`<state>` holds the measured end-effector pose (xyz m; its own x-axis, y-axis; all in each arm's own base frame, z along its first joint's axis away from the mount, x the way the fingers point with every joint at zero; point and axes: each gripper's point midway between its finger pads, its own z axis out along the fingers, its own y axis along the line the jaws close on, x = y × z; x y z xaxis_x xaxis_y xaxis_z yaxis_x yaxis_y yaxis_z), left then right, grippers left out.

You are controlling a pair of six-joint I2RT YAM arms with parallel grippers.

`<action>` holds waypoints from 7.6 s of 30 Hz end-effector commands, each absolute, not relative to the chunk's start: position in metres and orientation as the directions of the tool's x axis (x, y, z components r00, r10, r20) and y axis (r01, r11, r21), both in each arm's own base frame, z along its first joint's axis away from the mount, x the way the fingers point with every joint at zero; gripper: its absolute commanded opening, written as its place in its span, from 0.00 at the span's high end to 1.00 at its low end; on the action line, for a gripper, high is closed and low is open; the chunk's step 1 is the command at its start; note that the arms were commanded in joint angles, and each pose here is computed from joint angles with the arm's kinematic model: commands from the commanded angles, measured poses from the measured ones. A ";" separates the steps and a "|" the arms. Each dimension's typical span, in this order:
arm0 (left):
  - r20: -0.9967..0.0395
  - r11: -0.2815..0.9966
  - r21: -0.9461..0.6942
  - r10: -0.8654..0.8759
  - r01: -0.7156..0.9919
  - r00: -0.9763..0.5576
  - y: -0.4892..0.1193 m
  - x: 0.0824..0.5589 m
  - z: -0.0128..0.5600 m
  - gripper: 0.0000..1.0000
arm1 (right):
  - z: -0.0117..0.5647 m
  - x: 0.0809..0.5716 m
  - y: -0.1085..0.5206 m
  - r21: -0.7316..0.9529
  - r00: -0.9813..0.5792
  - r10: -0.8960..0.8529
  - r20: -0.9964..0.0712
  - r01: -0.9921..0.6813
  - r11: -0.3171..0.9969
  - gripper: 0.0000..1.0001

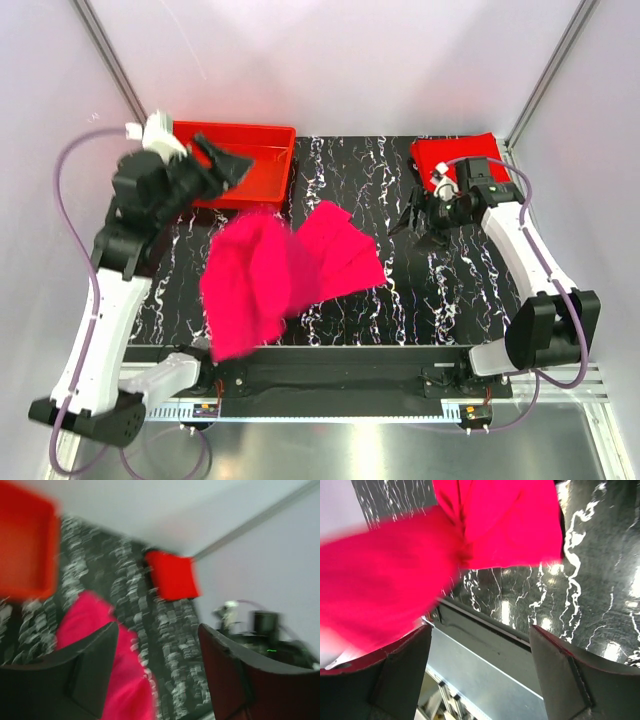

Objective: Fold and stack the t-shirts
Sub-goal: Move the tshirt to the center of the board, then flatten the tshirt out

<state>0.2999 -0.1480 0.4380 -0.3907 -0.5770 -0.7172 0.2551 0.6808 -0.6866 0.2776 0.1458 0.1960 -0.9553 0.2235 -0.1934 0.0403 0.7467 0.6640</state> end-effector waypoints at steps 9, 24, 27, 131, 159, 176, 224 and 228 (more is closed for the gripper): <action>-0.635 0.865 -0.477 -0.460 -0.153 -0.620 -0.086 0.230 0.249 0.41 | 0.147 0.263 0.216 0.551 -0.984 -0.010 -0.179 -0.108 0.827 0.19; -0.353 0.923 -0.316 0.101 0.220 -0.930 -0.196 0.166 0.123 0.30 | 0.068 0.346 0.221 0.198 -0.982 0.004 -0.189 -0.034 0.980 0.25; -0.307 0.916 -0.301 0.171 0.266 -0.936 -0.204 0.151 0.110 0.30 | 0.063 0.342 0.213 0.177 -0.979 0.005 -0.204 -0.031 0.984 0.24; -0.591 0.969 -0.077 0.145 0.234 -0.793 -0.159 0.180 0.200 1.00 | 0.098 0.244 0.058 -0.024 -0.924 0.293 -0.247 0.308 0.951 1.00; -0.876 0.976 0.111 0.007 -0.188 -0.482 -0.081 0.390 0.363 0.01 | 0.173 0.403 0.019 0.106 -0.853 0.370 -0.368 0.357 0.928 0.44; -0.369 0.906 -0.197 -0.423 -0.375 -0.828 -0.080 0.164 0.140 0.22 | 0.102 0.283 0.064 0.229 -0.919 0.352 -0.177 0.309 0.923 0.74; -0.493 0.955 -0.291 -0.101 0.054 -0.864 -0.165 0.277 0.128 0.19 | 0.098 0.294 0.142 0.255 -0.970 0.190 -0.154 0.146 0.956 0.39; -0.481 0.901 -0.404 -0.063 0.158 -0.875 -0.204 0.272 0.130 0.23 | 0.079 0.273 0.112 0.309 -0.944 0.289 -0.159 0.231 0.923 0.39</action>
<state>0.2663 -0.1736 0.1188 -0.8841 -0.1099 -0.4541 0.0431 0.9486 -0.3135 0.2863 0.1096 0.0918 -0.9501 0.2641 -0.1660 0.2171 0.9419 0.2563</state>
